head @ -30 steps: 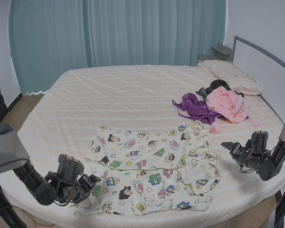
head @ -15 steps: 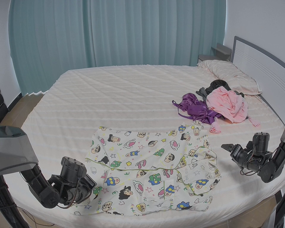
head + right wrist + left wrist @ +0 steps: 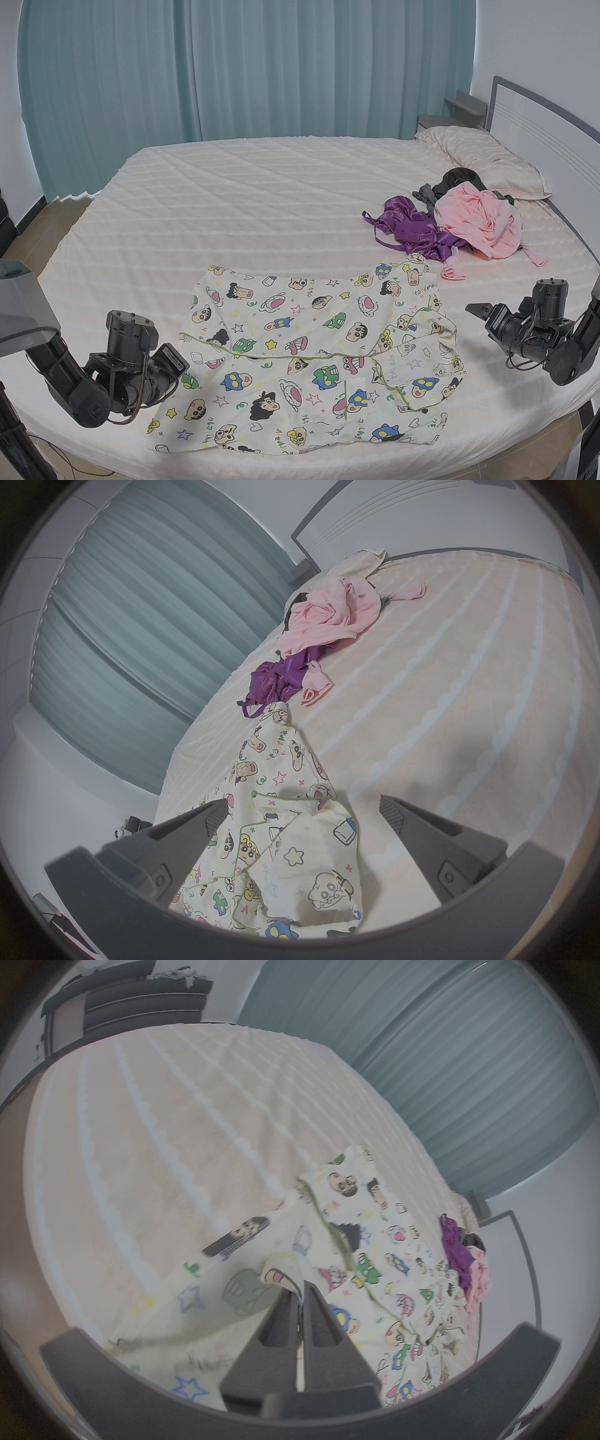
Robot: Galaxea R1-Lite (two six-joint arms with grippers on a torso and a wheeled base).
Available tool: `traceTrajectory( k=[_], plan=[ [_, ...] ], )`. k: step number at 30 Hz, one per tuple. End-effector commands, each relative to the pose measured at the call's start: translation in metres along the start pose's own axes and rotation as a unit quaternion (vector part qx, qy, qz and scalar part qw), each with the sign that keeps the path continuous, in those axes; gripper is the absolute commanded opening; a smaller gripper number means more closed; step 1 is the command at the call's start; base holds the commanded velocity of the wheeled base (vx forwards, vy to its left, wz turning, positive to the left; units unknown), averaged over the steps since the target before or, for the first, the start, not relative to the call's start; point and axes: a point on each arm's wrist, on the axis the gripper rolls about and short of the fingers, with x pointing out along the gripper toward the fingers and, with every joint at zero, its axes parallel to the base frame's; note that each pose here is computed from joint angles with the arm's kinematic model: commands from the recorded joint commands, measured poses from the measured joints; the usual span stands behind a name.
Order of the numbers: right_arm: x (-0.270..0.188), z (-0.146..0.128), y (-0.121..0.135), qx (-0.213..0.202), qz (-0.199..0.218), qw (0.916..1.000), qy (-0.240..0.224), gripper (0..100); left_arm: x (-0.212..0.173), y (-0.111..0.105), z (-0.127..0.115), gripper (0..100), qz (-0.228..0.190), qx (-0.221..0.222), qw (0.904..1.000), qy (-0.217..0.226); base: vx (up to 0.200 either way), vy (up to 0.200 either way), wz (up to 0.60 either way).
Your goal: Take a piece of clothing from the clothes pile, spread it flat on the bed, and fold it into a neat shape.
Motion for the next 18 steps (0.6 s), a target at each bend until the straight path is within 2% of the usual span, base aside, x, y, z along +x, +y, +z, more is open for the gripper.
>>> traceTrajectory(
  k=[1, 7, 11, 18],
  plan=[
    [-0.001, -0.002, 0.001, -0.003, 0.001, 1.0000, 0.002, 100, 0.008, 0.011, 0.031, 0, -0.023, 0.003, 0.9992, -0.033, 0.000, 0.000, 0.00],
    [-0.001, -0.002, 0.000, -0.002, 0.000, 1.0000, 0.003, 100, 0.028, 0.024, 0.031, 0, -0.009, 0.016, 0.9995, -0.025, 0.000, 0.000, 0.00],
    [-0.001, -0.005, 0.001, -0.004, 0.000, 1.0000, 0.008, 100, 0.040, 0.034, 0.035, 0, -0.002, 0.016, 0.9992, -0.038, 0.000, 0.000, 0.00],
    [-0.001, -0.006, 0.001, -0.005, 0.000, 0.9999, 0.011, 100, 0.042, 0.035, 0.040, 0, -0.003, 0.009, 0.9989, -0.045, 0.000, 0.000, 0.00]
  ],
)
